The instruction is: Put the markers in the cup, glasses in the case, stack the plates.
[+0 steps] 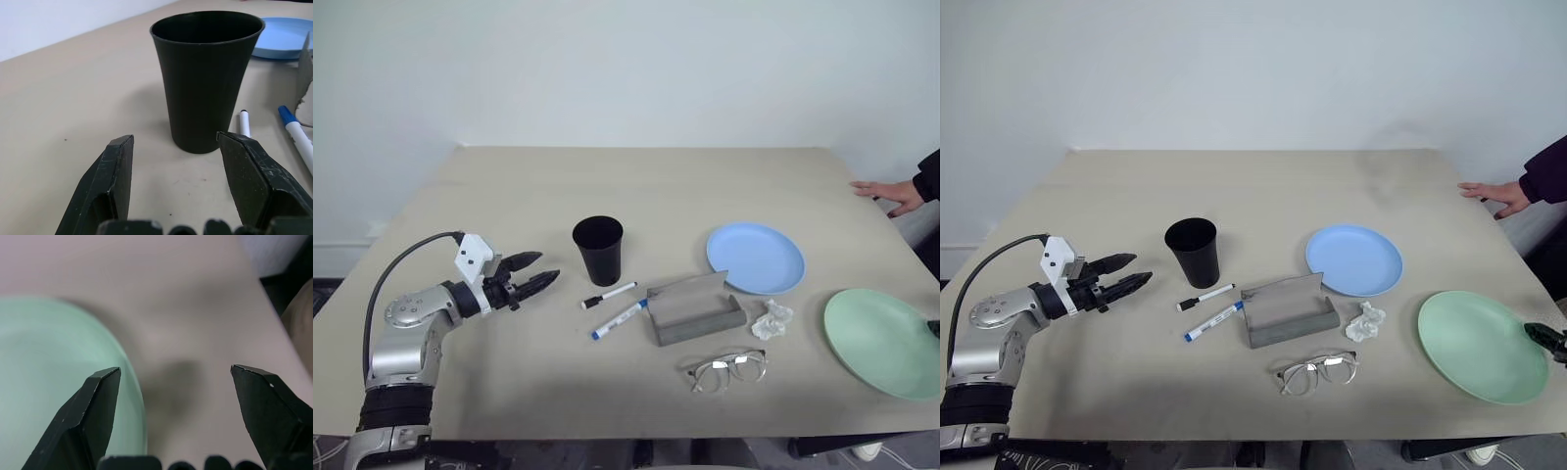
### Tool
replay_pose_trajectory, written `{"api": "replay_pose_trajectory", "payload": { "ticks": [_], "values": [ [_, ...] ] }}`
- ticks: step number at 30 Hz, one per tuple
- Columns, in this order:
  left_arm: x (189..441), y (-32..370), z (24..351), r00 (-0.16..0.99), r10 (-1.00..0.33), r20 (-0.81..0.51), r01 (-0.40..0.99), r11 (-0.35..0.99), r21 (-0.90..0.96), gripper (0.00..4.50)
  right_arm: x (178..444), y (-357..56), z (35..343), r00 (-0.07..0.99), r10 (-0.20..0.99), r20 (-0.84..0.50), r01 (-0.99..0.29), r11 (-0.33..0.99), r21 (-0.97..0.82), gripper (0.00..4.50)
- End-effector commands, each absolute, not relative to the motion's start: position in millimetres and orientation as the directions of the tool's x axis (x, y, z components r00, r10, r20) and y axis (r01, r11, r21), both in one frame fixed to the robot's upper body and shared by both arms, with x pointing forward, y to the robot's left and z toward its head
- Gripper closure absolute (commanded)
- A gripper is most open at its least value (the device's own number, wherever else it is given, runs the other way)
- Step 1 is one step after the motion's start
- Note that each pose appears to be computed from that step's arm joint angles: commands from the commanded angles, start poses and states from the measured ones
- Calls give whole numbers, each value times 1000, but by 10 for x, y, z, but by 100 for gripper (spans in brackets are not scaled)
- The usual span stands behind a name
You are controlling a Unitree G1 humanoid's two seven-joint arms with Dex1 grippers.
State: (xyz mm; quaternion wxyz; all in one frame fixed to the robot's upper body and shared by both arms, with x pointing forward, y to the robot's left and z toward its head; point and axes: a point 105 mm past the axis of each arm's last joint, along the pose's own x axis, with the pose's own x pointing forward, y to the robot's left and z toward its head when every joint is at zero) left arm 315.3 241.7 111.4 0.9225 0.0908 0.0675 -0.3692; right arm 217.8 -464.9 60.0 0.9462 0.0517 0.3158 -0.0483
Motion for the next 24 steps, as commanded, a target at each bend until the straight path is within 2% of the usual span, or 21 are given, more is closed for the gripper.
{"api": "replay_pose_trajectory", "payload": {
  "ticks": [1, 15, 18, 24],
  "values": [
    [3211, 2395, 1289, 717, -680, -154, 697, 698, 163, 167, 2181, -4642, 650, 802, -43, -596, 76, 997, 31, 55],
    [3207, 2375, 1264, 718, -681, -145, 696, 700, 159, 167, 2158, -4559, 552, 787, 5, -617, 43, 997, 63, 55],
    [3194, 2383, 1256, 721, -677, -145, 693, 704, 158, 167, 2211, -4506, 569, 791, 29, -611, 31, 996, 88, 111],
    [3169, 2398, 1249, 727, -671, -145, 687, 709, 158, 167, 2278, -4439, 607, 795, 53, -604, 22, 993, 116, 326]
  ]
}}
